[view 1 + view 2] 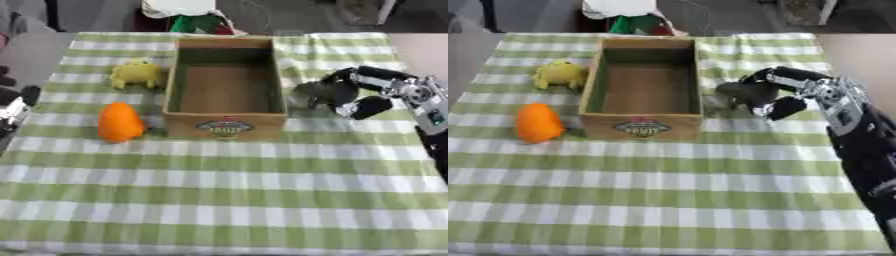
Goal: Pick up objects on the table and place them in the box.
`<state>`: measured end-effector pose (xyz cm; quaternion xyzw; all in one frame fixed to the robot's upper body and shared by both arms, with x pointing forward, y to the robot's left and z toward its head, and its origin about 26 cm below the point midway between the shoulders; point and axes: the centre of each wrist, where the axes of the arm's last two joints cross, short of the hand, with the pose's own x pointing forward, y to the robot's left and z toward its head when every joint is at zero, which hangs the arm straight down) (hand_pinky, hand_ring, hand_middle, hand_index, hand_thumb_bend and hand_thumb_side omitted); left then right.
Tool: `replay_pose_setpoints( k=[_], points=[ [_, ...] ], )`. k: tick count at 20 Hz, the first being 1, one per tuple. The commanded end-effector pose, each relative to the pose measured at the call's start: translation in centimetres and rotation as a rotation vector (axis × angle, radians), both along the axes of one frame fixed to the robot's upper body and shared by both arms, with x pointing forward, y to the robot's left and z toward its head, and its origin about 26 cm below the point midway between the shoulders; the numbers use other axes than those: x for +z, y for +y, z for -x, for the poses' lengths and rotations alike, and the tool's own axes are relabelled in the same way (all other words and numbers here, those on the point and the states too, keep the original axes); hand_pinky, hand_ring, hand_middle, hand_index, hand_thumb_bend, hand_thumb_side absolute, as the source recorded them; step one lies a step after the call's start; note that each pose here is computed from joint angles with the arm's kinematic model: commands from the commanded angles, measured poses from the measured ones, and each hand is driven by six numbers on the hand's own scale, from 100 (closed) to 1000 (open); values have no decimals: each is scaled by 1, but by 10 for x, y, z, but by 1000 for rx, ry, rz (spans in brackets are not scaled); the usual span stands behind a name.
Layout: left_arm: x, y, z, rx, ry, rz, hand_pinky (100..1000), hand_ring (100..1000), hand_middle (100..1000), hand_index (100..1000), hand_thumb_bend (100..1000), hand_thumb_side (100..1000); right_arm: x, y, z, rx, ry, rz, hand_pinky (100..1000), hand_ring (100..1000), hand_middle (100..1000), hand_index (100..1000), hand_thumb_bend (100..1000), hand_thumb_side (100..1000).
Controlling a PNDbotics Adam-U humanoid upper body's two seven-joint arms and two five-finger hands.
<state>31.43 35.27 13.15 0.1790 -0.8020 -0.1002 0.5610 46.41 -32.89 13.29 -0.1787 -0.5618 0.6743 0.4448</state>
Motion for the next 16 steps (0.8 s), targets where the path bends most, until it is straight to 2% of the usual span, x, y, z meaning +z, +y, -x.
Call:
replay_pose_setpoints(
  k=[1,2,5,11,12,14,16],
  points=[
    [10,2,0,-3,-24,-20,647,585,592,743,579,329,12,-5,-2,-4,-53,31,694,803,550,732,100,298],
    [10,2,0,-3,-24,-20,646,585,592,743,576,329,13,-5,-2,-8,-72,23,663,757,497,689,100,283],
    [10,2,0,-2,-25,-20,646,585,592,743,576,329,16,-4,-3,-15,-124,-3,663,757,497,689,100,283],
    [10,2,0,-3,-25,-20,646,585,592,743,576,329,12,-4,-3,-17,-144,-3,663,757,497,689,100,283],
    [10,2,0,-5,-24,-20,646,585,592,743,579,329,12,-3,-3,-15,-150,-8,638,722,453,664,100,244],
    [7,0,0,-18,-10,-21,646,585,592,743,579,329,33,8,-9,21,-236,-68,635,719,452,663,100,244],
    [7,0,0,-20,-11,-23,646,585,592,743,579,329,66,22,-13,85,-355,-115,623,705,443,653,100,244]
  ],
)
